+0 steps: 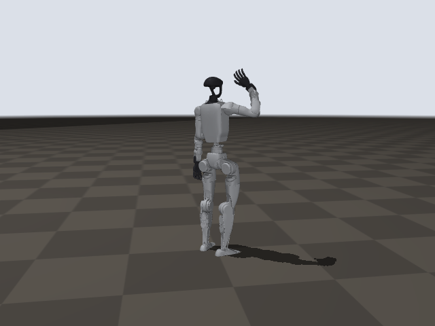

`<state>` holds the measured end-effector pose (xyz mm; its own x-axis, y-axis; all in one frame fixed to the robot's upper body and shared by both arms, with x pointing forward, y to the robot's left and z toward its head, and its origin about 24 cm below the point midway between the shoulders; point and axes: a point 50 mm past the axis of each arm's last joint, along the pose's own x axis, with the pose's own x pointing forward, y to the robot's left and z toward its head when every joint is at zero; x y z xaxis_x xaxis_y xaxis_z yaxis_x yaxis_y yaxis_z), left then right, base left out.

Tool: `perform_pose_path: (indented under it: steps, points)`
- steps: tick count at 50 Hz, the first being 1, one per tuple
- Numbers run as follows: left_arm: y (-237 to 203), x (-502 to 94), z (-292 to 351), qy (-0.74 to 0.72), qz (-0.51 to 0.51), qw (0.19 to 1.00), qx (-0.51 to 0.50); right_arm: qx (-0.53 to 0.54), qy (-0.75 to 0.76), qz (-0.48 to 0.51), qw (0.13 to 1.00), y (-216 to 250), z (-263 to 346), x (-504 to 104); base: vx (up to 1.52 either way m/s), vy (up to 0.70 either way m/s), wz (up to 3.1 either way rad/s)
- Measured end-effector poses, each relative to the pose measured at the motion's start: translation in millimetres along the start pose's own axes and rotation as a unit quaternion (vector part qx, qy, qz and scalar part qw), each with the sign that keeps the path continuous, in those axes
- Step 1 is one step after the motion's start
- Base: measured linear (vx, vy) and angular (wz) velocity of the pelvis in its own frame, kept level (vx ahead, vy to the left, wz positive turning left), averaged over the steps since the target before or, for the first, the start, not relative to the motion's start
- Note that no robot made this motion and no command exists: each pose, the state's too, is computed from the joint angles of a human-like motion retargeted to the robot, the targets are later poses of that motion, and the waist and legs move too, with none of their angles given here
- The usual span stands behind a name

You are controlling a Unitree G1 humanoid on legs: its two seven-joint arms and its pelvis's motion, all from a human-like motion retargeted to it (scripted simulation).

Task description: Upper body actions

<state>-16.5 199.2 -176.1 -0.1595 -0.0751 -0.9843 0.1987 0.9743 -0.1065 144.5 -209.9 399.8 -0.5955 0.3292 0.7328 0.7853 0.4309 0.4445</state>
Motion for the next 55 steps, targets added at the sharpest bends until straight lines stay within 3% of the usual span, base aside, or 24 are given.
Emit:
perform_pose_path:
  steps: [16,23,30,34,37,40,43,46,50,55]
  points:
    - [-3.1,1.0,-10.2,0.013,-0.003,1.0,-0.016,0.021,0.356,0.015,0.934,-4.5,-54.2,-81.6,0.0,0.0,0.0]
    - [-2.7,1.0,-12.1,0.015,-0.004,1.0,-0.014,0.048,0.387,0.031,0.92,-9.2,-47.1,-98.7,0.0,0.0,0.0]
    - [-2.6,0.8,-3.3,0.005,0.001,1.0,-0.006,0.051,0.328,0.155,0.93,-41.4,-13.6,-130.1,0.0,0.0,0.0]
    - [-4.6,1.7,1.6,-0.011,0.011,1.0,-0.005,0.096,0.369,0.319,0.868,-58.9,29.3,-193.9,0.0,0.0,0.0]
    - [-6.9,2.3,3.9,-0.018,0.009,1.0,-0.002,0.14,0.432,0.505,0.734,-79.0,82.3,-261.1,-0.04,-0.01,-0.04]
    - [-8.0,2.3,4.7,-0.015,0.002,1.0,0.008,0.176,0.47,0.695,0.515,-122.0,150.2,-327.2,-0.06,0.0,-0.07]
    - [-9.9,2.7,3.4,-0.009,-0.005,1.0,0.024,0.126,0.485,0.817,0.285,-193.2,206.7,-373.7,0.0,0.0,0.0]
    - [-11.4,3.2,0.3,-0.005,-0.007,0.999,0.038,0.096,0.489,0.859,0.116,-261.4,261.0,-382.2,0.0,0.0,0.0]
    - [-11.5,3.8,-1.6,-0.007,0.004,0.999,0.045,0.082,0.45,0.884,-0.093,-337.7,319.2,-350.9,0.0,0.0,0.0]
    - [-11.6,3.8,-3.4,-0.004,-0.001,0.999,0.043,0.012,0.455,0.764,-0.458,-403.9,353.9,-289.3,0.01,-0.01,-1.05]
